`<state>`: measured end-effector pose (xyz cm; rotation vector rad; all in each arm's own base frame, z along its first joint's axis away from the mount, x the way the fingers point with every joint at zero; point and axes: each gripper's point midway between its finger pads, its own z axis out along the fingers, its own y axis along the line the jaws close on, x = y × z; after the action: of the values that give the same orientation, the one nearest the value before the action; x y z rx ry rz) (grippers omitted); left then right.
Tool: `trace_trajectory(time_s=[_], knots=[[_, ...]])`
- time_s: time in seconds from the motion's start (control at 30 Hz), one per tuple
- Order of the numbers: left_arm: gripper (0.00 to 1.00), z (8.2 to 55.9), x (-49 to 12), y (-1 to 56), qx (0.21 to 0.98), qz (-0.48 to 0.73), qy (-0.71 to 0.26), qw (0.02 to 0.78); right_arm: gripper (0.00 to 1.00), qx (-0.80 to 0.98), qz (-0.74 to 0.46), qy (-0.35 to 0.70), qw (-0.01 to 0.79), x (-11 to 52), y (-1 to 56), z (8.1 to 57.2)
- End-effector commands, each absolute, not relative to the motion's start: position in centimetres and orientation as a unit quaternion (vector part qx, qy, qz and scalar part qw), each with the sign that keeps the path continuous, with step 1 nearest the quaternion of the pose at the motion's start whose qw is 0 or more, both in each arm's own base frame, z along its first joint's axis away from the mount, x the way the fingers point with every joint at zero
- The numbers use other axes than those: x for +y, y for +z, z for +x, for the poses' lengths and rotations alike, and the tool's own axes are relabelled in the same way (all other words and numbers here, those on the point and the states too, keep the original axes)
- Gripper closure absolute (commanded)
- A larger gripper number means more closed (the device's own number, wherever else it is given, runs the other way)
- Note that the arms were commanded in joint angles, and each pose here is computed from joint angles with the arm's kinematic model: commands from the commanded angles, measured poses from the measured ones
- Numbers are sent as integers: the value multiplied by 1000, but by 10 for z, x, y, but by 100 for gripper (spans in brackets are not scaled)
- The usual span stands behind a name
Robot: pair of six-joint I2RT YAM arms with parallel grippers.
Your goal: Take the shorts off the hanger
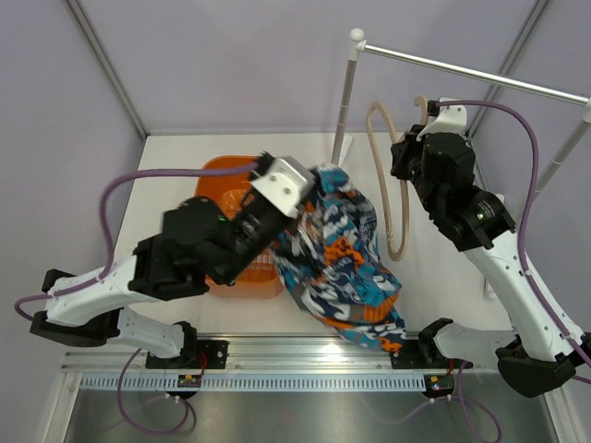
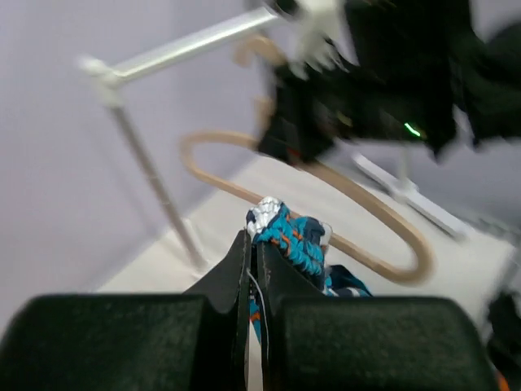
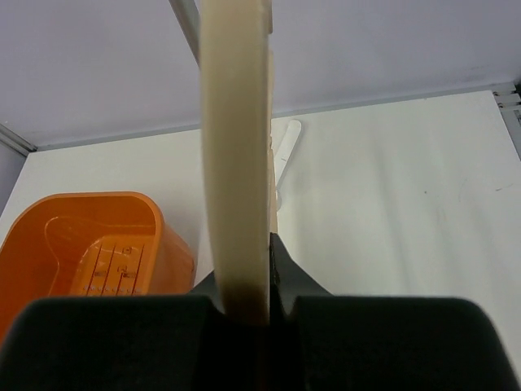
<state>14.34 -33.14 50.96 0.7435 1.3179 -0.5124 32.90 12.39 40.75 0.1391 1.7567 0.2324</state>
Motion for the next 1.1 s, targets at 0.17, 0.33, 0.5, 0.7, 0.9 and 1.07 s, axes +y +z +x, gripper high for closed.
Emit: trace_trajectory(time_s=[0.17, 0.33, 0.5, 0.7, 0.9, 1.07], knots=[[100, 180, -149, 684, 458, 40, -93, 883, 100, 752, 74, 114, 645, 110, 434, 305], [100, 188, -111, 699, 424, -7, -68, 903, 100, 750, 73, 108, 649, 105, 434, 301], [100, 204, -100, 689, 427, -21, -44, 903, 100, 752, 68, 106, 647, 107, 433, 302], [100, 234, -102, 679, 441, -19, -6, 897, 100, 754, 65, 108, 645, 107, 432, 300], [100, 288, -129, 621, 502, 9, 13, 864, 100, 756, 65, 106, 642, 105, 425, 297], [100, 336, -156, 555, 579, 44, -39, 813, 100, 757, 68, 103, 642, 103, 420, 296]])
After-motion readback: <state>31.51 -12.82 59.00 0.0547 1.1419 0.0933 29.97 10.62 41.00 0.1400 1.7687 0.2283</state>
